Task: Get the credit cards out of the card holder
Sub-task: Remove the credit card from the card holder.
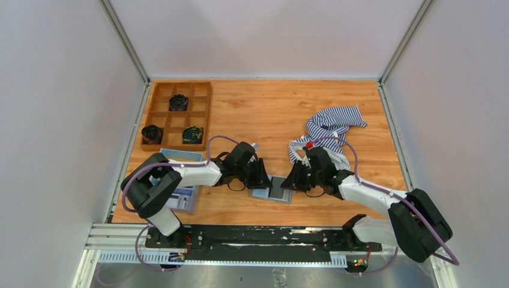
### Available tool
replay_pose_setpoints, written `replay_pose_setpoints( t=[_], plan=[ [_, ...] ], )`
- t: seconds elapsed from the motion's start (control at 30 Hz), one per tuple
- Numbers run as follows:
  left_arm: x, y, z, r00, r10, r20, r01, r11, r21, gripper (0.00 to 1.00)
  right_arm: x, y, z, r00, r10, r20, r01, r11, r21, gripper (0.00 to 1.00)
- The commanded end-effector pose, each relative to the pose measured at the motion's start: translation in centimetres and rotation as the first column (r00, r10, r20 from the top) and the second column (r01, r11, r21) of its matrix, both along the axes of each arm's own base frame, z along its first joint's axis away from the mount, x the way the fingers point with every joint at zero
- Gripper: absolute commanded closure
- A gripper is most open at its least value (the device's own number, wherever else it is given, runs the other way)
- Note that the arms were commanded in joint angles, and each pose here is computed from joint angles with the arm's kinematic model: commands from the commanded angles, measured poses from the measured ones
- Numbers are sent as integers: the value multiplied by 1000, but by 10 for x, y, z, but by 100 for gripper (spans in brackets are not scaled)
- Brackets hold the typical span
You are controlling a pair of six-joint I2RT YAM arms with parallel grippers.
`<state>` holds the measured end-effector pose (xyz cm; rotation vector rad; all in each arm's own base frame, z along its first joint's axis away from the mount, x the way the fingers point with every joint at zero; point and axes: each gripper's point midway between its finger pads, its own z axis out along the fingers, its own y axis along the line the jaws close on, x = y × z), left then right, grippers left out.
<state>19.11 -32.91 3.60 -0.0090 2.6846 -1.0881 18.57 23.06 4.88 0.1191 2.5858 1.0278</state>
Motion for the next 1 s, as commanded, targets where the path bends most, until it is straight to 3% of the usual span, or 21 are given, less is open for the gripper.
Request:
replay_pose_setpoints(
  t=[0.0,0.23,0.67,0.8,0.97],
  plan=[
    [0,-1,5,1000,-18,22,18,1000,-22,61,2,-13,-5,999,-46,15,47,998,-44,73],
    [4,-7,21,998,-33,58,37,998,-56,61,0,-6,-8,1000,-13,-13,13,1000,-26,74],
    [4,-12,9,998,-48,31,50,997,-61,61,-2,-1,-15,999,5,-38,-6,1000,-11,74],
    [4,-9,4,999,-41,26,43,998,-52,69,-3,0,-18,999,6,-47,-6,1000,-9,74],
    [4,0,-1,1000,-23,16,24,999,-45,69,-5,-3,-23,998,-1,-56,-1,1000,-20,74]
  ],
)
